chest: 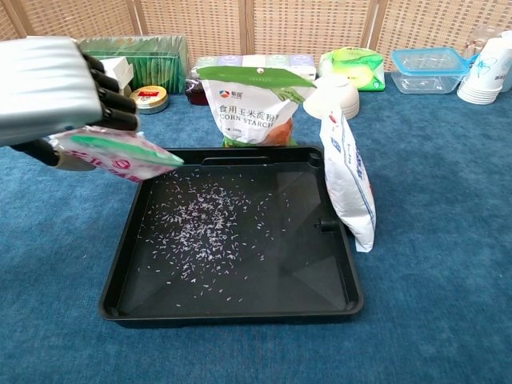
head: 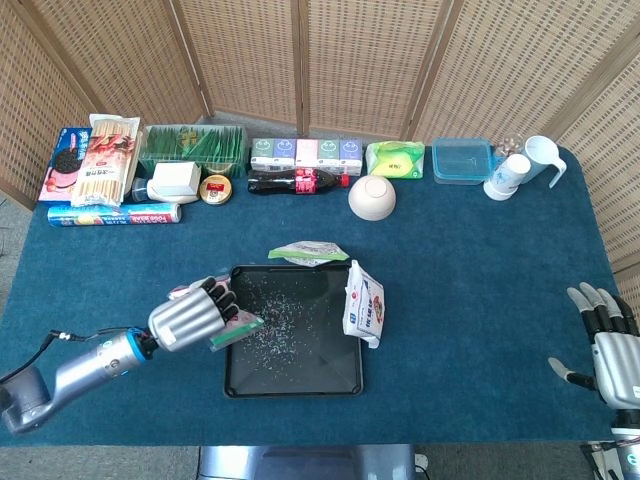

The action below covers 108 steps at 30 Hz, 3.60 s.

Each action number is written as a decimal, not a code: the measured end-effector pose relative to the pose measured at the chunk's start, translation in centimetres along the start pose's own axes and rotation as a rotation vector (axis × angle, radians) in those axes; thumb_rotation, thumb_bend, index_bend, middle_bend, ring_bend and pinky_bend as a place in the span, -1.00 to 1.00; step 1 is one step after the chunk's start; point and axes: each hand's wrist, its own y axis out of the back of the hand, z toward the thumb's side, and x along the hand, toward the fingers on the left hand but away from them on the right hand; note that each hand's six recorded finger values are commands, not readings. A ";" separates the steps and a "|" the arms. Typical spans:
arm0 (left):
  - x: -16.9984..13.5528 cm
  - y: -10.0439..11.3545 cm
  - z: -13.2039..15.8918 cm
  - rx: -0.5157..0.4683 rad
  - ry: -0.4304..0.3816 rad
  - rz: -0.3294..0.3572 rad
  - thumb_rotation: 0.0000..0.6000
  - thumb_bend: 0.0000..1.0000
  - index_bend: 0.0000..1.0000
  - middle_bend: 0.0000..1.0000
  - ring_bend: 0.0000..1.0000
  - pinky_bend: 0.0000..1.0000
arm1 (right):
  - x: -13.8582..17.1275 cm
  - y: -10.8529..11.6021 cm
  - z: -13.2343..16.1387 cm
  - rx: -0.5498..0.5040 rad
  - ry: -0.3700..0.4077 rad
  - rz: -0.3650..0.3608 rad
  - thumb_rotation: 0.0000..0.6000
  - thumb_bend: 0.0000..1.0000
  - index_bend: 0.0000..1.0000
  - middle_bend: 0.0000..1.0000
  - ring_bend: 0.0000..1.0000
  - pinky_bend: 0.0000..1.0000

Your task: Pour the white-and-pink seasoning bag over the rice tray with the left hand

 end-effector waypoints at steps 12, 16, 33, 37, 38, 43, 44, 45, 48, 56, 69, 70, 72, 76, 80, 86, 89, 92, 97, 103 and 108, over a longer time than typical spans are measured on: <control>1.7 1.8 0.8 0.243 -0.157 0.027 1.00 -0.24 0.49 0.21 0.15 0.22 | 0.1 0.2 0.0 -0.003 0.004 -0.005 1.00 -1.00 -0.83 -0.96 -1.00 -1.00; 1.8 1.9 1.1 0.283 -0.202 0.030 1.00 -0.22 0.51 0.22 0.15 0.21 | 0.1 0.2 0.1 -0.003 0.004 -0.007 1.00 -1.00 -0.83 -0.97 -1.00 -1.00; 1.6 1.6 1.3 0.510 -0.329 -0.003 1.00 -0.20 0.53 0.22 0.15 0.21 | 0.1 0.2 0.1 0.000 0.007 -0.010 1.00 -1.00 -0.84 -0.96 -1.00 -1.00; 1.5 1.7 1.4 0.586 -0.361 0.021 1.00 -0.20 0.54 0.22 0.15 0.22 | 0.1 0.2 0.1 0.000 0.007 -0.010 1.00 -1.00 -0.84 -0.97 -1.00 -1.00; 1.5 1.6 1.4 0.599 -0.367 0.025 1.00 -0.20 0.54 0.23 0.15 0.21 | 0.1 0.3 0.1 0.001 0.007 -0.012 1.00 -1.00 -0.84 -0.96 -1.00 -1.00; 1.5 1.2 1.5 0.639 -0.404 0.016 1.00 -0.20 0.56 0.23 0.15 0.21 | 0.1 0.2 0.1 0.002 0.008 -0.010 1.00 -1.00 -0.84 -0.96 -1.00 -1.00; 1.5 1.2 1.5 0.644 -0.410 0.014 1.00 -0.20 0.56 0.23 0.15 0.21 | 0.1 0.2 0.1 0.003 0.008 -0.010 1.00 -1.00 -0.84 -0.96 -1.00 -1.00; 1.5 1.3 1.6 0.648 -0.418 0.012 1.00 -0.20 0.56 0.23 0.15 0.21 | 0.1 0.2 0.2 0.002 0.008 -0.010 1.00 -1.00 -0.84 -0.96 -1.00 -1.00; 1.8 1.4 1.8 0.657 -0.425 0.015 1.00 -0.22 0.56 0.23 0.15 0.21 | 0.2 0.3 0.1 -0.003 0.007 -0.013 1.00 -1.00 -0.84 -0.97 -1.00 -1.00; 2.1 1.8 1.5 0.511 -0.308 0.012 1.00 -0.23 0.56 0.23 0.15 0.21 | 0.1 0.3 -0.1 -0.007 0.006 -0.009 1.00 -1.00 -0.84 -0.97 -1.00 -1.00; -1.1 1.4 -0.7 -0.056 0.198 0.022 1.00 -0.26 0.56 0.23 0.15 0.21 | 0.1 0.2 0.1 0.000 0.007 -0.006 1.00 -1.00 -0.84 -0.96 -1.00 -1.00; -1.4 1.1 -0.8 -0.109 0.233 0.020 1.00 -0.27 0.56 0.23 0.15 0.21 | 0.1 0.1 0.2 0.002 0.008 -0.005 1.00 -1.00 -0.84 -0.97 -1.00 -1.00; -2.1 0.4 -0.8 -0.241 0.314 0.018 1.00 -0.29 0.56 0.23 0.15 0.21 | 0.1 0.0 0.3 0.002 0.010 -0.003 1.00 -1.00 -0.84 -0.97 -1.00 -1.00; -3.3 -1.4 -0.5 -0.479 0.461 0.032 1.00 -0.29 0.56 0.23 0.15 0.20 | 0.2 -0.2 0.5 0.008 0.015 0.004 1.00 -1.00 -0.84 -0.97 -1.00 -1.00; -4.3 -3.1 0.1 -0.645 0.583 0.070 1.00 -0.29 0.56 0.23 0.15 0.19 | 0.1 -0.5 0.6 0.013 0.016 0.011 1.00 -1.00 -0.84 -0.96 -1.00 -1.00; -5.0 -5.1 1.2 -0.805 0.716 0.108 1.00 -0.30 0.56 0.23 0.15 0.14 | 0.0 -0.6 0.6 0.017 0.012 0.013 1.00 -1.00 -0.84 -0.97 -1.00 -1.00; -4.8 -5.6 1.8 -0.835 0.741 0.118 1.00 -0.30 0.56 0.23 0.15 0.14 | 0.0 -0.6 0.5 0.015 0.009 0.013 1.00 -1.00 -0.84 -0.96 -1.00 -1.00; -4.6 -5.9 2.2 -0.851 0.766 0.125 1.00 -0.31 0.56 0.23 0.15 0.14 | 0.0 -0.5 0.4 0.012 0.007 0.010 1.00 -1.00 -0.84 -0.96 -1.00 -1.00; -4.0 -6.3 2.8 -0.886 0.775 0.118 1.00 -0.33 0.56 0.23 0.11 0.08 | 0.0 -0.6 0.4 0.008 0.008 0.015 1.00 -1.00 -0.85 -0.96 -1.00 -1.00; -3.5 -6.6 3.5 -0.927 0.753 0.076 1.00 -0.35 0.56 0.18 0.03 0.05 | 0.0 -0.5 0.4 0.003 0.008 0.010 1.00 -1.00 -0.86 -0.96 -1.00 -1.00; -3.3 -6.9 4.0 -0.944 0.756 0.047 1.00 -0.61 -0.13 -0.27 -0.25 -0.21 | 0.0 -0.4 0.4 -0.002 0.008 0.010 1.00 -1.00 -0.92 -0.96 -1.00 -1.00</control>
